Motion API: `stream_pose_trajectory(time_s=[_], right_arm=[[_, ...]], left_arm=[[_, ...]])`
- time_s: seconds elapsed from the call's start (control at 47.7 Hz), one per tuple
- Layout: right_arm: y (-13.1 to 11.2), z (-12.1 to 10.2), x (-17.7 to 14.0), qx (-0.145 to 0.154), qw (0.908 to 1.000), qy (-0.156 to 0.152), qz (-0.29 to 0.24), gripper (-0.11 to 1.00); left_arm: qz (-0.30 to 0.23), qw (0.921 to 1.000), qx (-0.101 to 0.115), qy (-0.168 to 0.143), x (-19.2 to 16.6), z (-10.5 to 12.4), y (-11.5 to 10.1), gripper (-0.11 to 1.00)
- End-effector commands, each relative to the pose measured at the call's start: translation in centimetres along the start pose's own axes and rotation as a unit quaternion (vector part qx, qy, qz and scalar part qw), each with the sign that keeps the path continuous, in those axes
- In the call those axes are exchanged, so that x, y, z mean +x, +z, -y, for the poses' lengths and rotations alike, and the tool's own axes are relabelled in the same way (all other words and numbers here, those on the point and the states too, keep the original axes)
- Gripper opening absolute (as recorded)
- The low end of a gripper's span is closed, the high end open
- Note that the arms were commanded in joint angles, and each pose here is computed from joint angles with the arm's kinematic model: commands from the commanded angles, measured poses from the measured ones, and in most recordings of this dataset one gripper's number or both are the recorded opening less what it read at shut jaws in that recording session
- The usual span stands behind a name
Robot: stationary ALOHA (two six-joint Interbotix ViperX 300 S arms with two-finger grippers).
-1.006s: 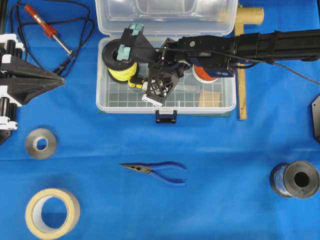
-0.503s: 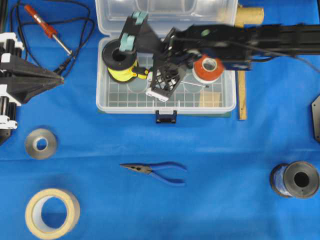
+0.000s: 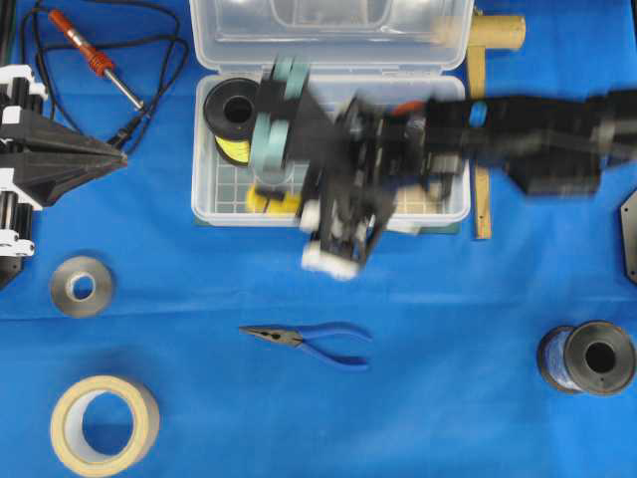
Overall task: Pick the screwdriver from the toolbox among several items.
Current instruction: 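Lift the screwdriver out of the toolbox with the right gripper, then carry the screwdriver toward the front of the table near the pliers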
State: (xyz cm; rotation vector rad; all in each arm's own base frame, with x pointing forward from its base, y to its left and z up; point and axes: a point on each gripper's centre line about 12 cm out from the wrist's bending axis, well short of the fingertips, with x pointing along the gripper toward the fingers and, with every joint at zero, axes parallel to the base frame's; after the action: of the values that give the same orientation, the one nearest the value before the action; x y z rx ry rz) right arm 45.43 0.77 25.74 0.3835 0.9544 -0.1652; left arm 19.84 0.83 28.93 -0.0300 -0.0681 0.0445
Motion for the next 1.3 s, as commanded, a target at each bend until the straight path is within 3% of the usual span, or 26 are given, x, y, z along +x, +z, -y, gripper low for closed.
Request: stream_pose_trajectory(time_s=[0.0, 0.168, 0.398, 0.755, 0.943, 1.09, 1.132, 1.279], right_arm=[[0.2, -1.9, 0.7, -0.007, 0.9995, 0.019, 0.022, 0.29], [-1.9, -3.4, 5.8, 0.001, 0.9997, 0.022, -0.003, 0.29], [-3.8, -4.8, 10.5, 0.003, 0.9992, 0.017, -0.036, 0.29], [-5.6, -4.5, 13.4, 0.028, 0.9973, 0.002, -0.068, 0.29], [-5.7, -4.5, 13.1, 0.028, 0.997, -0.001, -0.073, 0.31], [-4.8, -4.5, 9.6, 0.009, 0.9964, -0.016, -0.083, 0.72], [-4.4, -4.6, 8.2, 0.003, 0.9968, -0.02, -0.077, 0.79], [-2.9, -4.8, 2.1, -0.03, 0.9989, -0.024, -0.026, 0.72]], left_arm=[[0.015, 0.9999, -0.001, 0.001, 0.2, 0.0, 1.0, 0.0], [0.014, 0.9999, -0.001, 0.001, 0.2, 0.0, 0.9, 0.0], [0.014, 0.9999, -0.002, 0.001, 0.2, 0.0, 0.9, 0.0], [0.01, 0.9999, -0.003, 0.001, 0.2, 0.0, 0.8, 0.0], [0.009, 1.0, -0.002, 0.001, 0.2, 0.0, 0.8, 0.0], [0.01, 0.9999, -0.002, 0.001, 0.2, 0.0, 0.8, 0.0], [0.011, 0.9999, -0.001, 0.001, 0.2, 0.0, 0.8, 0.0], [0.01, 0.9999, -0.003, 0.001, 0.2, 0.0, 0.8, 0.0]])
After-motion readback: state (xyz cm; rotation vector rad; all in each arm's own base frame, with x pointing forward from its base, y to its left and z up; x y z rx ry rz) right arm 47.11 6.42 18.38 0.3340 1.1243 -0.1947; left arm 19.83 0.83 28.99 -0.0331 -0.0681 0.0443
